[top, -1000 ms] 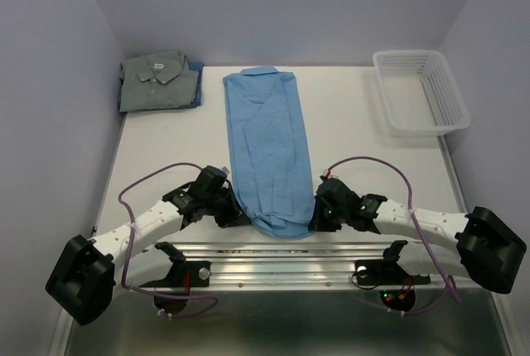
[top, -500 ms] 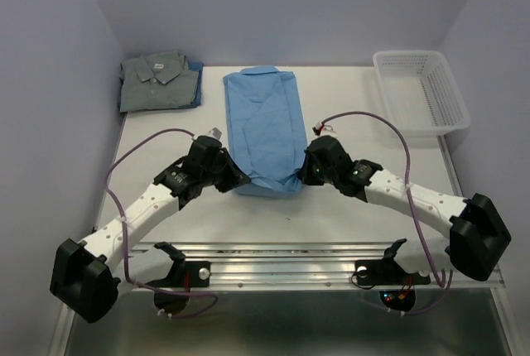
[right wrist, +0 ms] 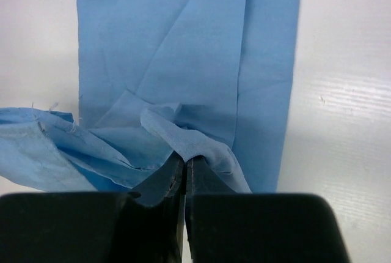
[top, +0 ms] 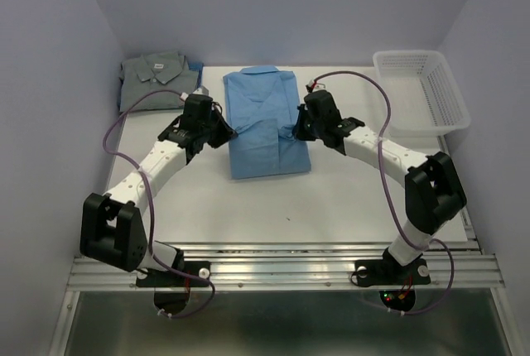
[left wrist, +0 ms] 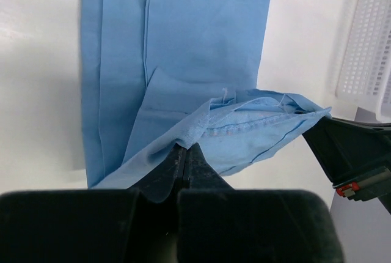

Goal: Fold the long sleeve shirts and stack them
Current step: Fold the shirt

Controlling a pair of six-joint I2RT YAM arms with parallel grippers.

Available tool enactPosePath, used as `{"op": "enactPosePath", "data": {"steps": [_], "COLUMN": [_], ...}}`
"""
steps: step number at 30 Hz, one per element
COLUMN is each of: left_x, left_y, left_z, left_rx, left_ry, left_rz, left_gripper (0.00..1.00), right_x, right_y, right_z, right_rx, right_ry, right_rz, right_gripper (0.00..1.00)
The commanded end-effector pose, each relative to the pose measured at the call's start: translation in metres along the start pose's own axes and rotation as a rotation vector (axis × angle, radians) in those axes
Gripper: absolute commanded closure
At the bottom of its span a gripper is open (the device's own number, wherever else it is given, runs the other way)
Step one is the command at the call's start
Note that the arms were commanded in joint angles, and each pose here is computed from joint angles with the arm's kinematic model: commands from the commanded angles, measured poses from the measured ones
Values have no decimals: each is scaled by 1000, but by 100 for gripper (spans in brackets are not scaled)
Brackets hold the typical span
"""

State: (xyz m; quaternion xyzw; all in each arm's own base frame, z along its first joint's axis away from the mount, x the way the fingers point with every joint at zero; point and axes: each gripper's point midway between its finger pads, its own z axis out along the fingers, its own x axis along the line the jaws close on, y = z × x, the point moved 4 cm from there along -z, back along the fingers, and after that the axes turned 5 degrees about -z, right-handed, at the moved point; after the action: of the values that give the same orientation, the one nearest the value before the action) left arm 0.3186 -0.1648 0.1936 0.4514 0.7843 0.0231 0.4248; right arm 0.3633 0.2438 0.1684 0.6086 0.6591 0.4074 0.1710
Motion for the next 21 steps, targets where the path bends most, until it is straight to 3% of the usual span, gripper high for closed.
{"op": "enactPosePath", "data": {"steps": [1,4,15,21], "left_x": [-24,-34,-6,13], "left_y": [38,46,51,44], "left_z": [8,23,77,93], "left_rx": [-95,-74,36,70], "left_ry": [-62,-80,1,79], "left_rz": [69,94,65,50], "left_gripper": [100,100,100,100], "right_x": [12,7,5,-3], "right_y": [46,48,38,24], "right_z": [7,23,62,76], "right_rx": [-114,-93,-17,15], "right_ry": [63,73,122,84], "right_rz": [-18,-20,-3,10], "right_gripper": [99,99,98,86]}}
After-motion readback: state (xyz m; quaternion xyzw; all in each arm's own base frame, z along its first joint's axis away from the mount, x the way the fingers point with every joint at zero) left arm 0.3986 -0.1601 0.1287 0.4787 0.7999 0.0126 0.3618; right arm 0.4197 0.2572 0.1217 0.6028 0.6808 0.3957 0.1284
